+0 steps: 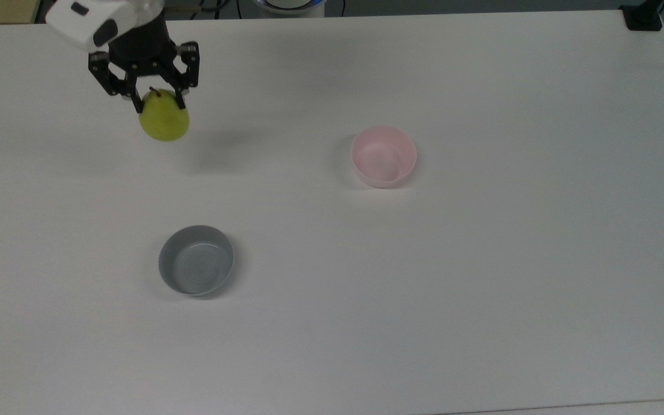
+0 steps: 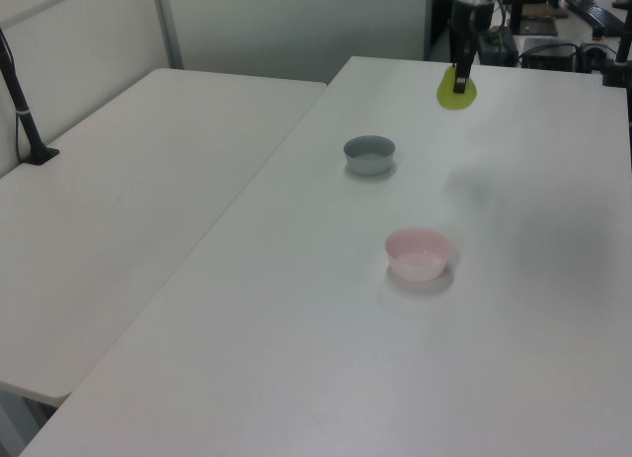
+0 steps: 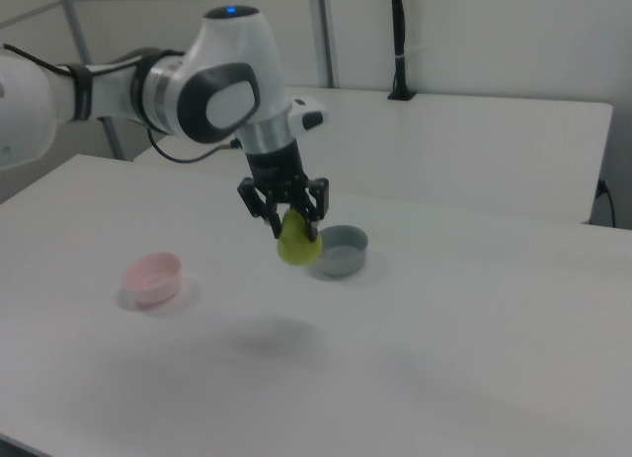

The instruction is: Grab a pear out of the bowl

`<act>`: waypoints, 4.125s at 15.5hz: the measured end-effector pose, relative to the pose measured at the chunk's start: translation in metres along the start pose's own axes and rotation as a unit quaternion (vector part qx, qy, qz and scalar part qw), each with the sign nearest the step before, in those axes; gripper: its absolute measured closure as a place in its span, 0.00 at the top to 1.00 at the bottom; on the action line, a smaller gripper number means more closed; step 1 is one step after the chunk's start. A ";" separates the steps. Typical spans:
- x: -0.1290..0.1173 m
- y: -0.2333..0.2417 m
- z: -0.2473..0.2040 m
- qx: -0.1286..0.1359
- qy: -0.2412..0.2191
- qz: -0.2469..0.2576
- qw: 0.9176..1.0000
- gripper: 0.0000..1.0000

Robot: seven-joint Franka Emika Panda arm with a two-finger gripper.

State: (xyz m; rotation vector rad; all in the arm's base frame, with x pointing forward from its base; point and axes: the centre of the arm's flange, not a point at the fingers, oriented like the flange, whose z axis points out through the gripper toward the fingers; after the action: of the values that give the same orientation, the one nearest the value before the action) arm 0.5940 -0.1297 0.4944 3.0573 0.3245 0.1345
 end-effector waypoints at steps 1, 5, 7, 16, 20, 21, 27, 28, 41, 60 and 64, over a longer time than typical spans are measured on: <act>0.001 0.002 0.012 -0.001 -0.001 0.002 1.000 0.59; 0.002 0.010 0.065 -0.005 -0.002 0.013 1.000 0.59; 0.001 0.011 0.087 -0.003 -0.004 0.017 1.000 0.59; -0.004 0.007 0.145 -0.005 -0.014 0.019 1.000 0.59; -0.004 0.007 0.146 -0.001 -0.014 0.026 1.000 0.63; -0.004 0.007 0.146 -0.001 -0.013 0.033 0.999 0.70; -0.001 0.009 0.127 -0.001 -0.007 0.058 0.998 1.00; 0.000 0.009 0.117 0.003 -0.012 0.059 0.998 1.00; 0.013 0.004 -0.054 0.020 -0.039 0.120 0.992 1.00; -0.012 -0.048 -0.135 0.035 -0.020 0.123 0.992 1.00; -0.012 -0.049 -0.135 0.035 -0.020 0.119 0.992 1.00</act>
State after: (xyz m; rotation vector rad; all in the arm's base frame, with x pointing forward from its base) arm 0.5594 -0.0771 0.6245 3.1526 -0.0387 0.0754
